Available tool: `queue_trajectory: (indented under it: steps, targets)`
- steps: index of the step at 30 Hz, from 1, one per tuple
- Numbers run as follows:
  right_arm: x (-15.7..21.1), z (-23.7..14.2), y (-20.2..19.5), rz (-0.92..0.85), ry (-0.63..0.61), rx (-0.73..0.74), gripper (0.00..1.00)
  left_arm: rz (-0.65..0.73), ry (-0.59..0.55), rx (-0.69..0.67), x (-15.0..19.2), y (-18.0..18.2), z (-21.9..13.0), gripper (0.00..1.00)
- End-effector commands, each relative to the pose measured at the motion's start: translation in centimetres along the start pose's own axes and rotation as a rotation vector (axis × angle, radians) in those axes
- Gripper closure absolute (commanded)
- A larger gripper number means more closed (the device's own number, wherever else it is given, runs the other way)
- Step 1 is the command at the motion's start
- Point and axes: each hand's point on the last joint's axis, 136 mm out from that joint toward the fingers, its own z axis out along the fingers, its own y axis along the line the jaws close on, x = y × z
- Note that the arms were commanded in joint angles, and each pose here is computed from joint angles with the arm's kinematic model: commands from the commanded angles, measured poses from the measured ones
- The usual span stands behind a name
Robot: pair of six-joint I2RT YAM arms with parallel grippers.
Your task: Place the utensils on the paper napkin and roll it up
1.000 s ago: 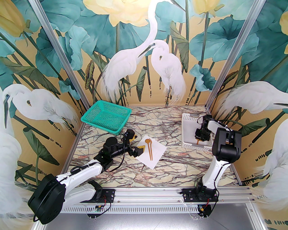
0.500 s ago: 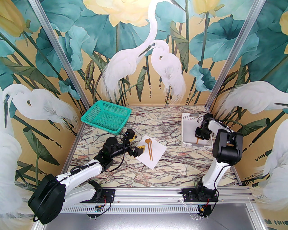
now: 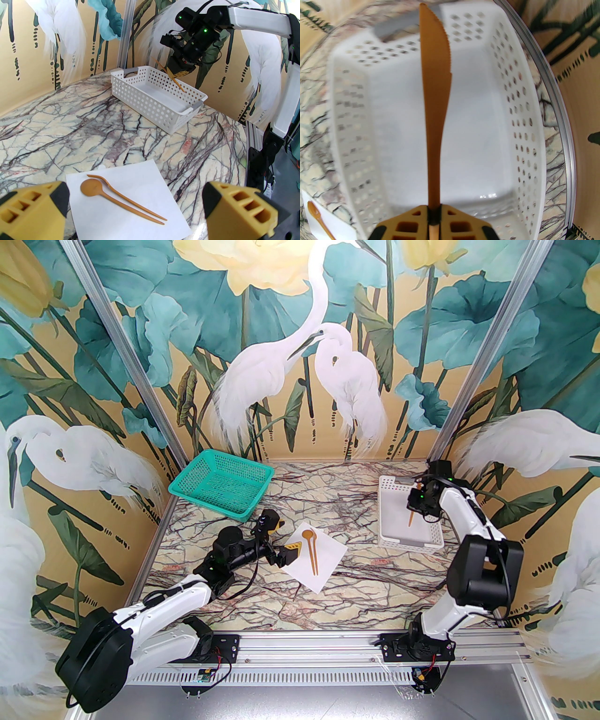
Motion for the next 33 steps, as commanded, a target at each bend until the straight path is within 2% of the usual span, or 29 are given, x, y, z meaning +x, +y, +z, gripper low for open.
queue_trajectory:
  steps: [1,8,13,17,20,25,29,30,33]
  targets:
    - [-0.1,-3.2,2.7,-0.039,-0.044,-0.048,0.87,0.035,-0.032,-0.042,-1.1,0.4,-0.5,0.01]
    - [2.8,-6.7,9.7,-0.174,-0.076,-0.151,0.87,0.084,-0.095,-0.136,-3.8,1.2,-2.1,0.01]
    - [6.1,-8.2,14.5,-0.240,-0.053,-0.267,0.87,-0.069,-0.151,-0.222,-4.6,2.5,-3.1,0.01]
    - [9.4,-8.8,18.4,-0.273,-0.003,-0.388,0.87,-0.292,-0.177,-0.319,-3.1,4.3,-4.1,0.01]
    - [11.6,-8.5,20.2,-0.314,0.025,-0.415,0.87,-0.405,-0.167,-0.352,-1.0,4.8,-4.6,0.01]
    - [14.1,-7.5,22.2,-0.380,0.029,-0.414,0.87,-0.503,-0.173,-0.386,1.2,5.1,-5.8,0.01]
    - [16.1,-6.3,23.6,-0.421,0.040,-0.397,0.87,-0.544,-0.200,-0.421,1.4,5.4,-6.9,0.01]
    - [16.5,-5.9,23.8,-0.425,0.046,-0.386,0.87,-0.555,-0.168,-0.440,3.1,5.6,-7.1,0.01]
    - [17.9,-4.6,24.4,-0.450,0.072,-0.354,0.87,-0.549,-0.135,-0.454,3.7,5.6,-7.3,0.01]
